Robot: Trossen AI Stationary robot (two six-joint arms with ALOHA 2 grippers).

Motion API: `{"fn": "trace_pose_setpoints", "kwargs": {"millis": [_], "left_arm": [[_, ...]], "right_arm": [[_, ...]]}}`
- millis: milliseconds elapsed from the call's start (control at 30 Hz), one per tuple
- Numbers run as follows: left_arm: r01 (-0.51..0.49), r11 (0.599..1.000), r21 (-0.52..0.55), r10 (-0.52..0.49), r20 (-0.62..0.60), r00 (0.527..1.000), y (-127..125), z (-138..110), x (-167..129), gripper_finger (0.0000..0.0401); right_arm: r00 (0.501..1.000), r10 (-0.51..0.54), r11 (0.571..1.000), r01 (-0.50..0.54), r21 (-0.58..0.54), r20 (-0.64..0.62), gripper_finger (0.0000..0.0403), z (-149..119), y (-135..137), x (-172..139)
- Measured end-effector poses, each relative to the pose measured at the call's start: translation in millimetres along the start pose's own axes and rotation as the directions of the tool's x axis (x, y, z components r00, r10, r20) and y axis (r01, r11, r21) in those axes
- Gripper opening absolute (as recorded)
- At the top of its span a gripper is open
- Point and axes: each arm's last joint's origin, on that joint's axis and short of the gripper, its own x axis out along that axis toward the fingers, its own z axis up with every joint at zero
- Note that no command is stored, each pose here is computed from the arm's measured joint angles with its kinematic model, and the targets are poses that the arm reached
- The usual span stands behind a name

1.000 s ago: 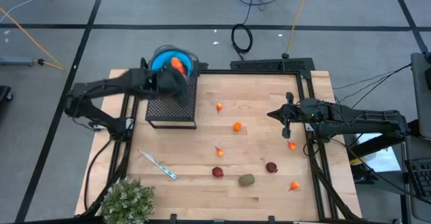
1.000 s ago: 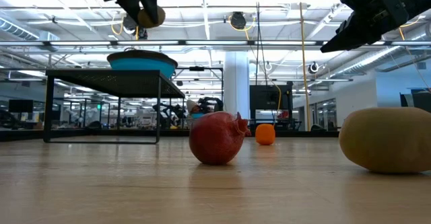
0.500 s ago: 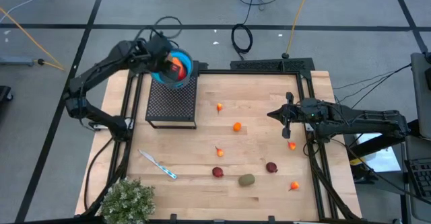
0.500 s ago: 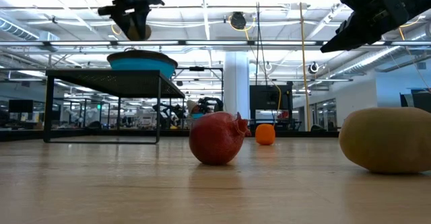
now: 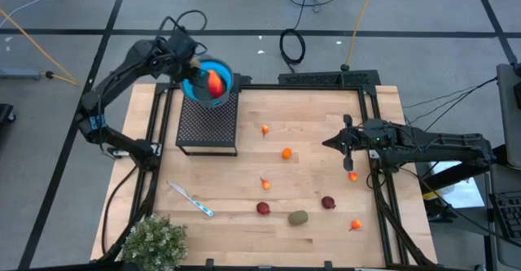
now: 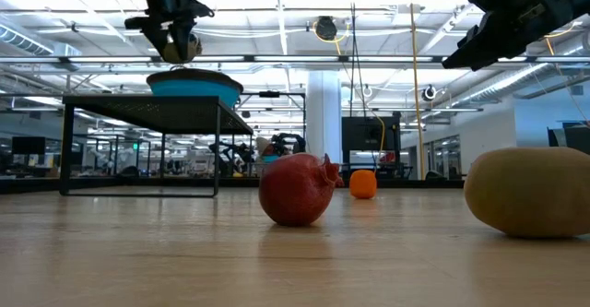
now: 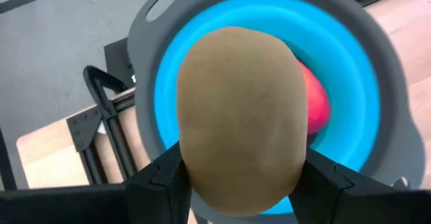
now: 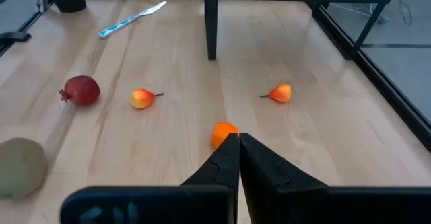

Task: Pick & Place Fruit
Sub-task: Put the kiwi into the blue strainer bowl on the shelf

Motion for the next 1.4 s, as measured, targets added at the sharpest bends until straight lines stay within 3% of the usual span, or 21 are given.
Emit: {"fn": "trace_pose_setpoints", "kwargs": {"millis": [233,467,733,1100,1400], "left_arm": [[-0.012,1.000,0.007,0.012,-0.001,1.000,7,3,2,0.0184],[0.043,0.999,0.001,-0.043,0.033,0.999,8,9,4,0.0184],[0.052,0.997,0.052,-0.049,-0.051,0.997,1,18,32,0.0184],[0.012,1.000,0.004,-0.011,-0.195,0.981,3,25,72,0.0184],[-0.007,1.000,-0.023,0.001,-0.233,0.973,4,23,74,0.0184]], "right_arm": [[0.989,0.016,0.998,-0.025,0.057,0.148,0.0004,-16,1,9],[0.971,0.013,0.990,-0.047,0.135,0.239,0.0004,-31,2,7],[0.950,0.011,0.989,-0.056,0.137,0.312,0.0004,-31,2,-5],[0.944,0.005,0.980,-0.070,0.185,0.329,0.0004,-34,2,-12],[0.944,-0.001,0.981,-0.064,0.185,0.329,0.0004,-34,2,-12]]}}
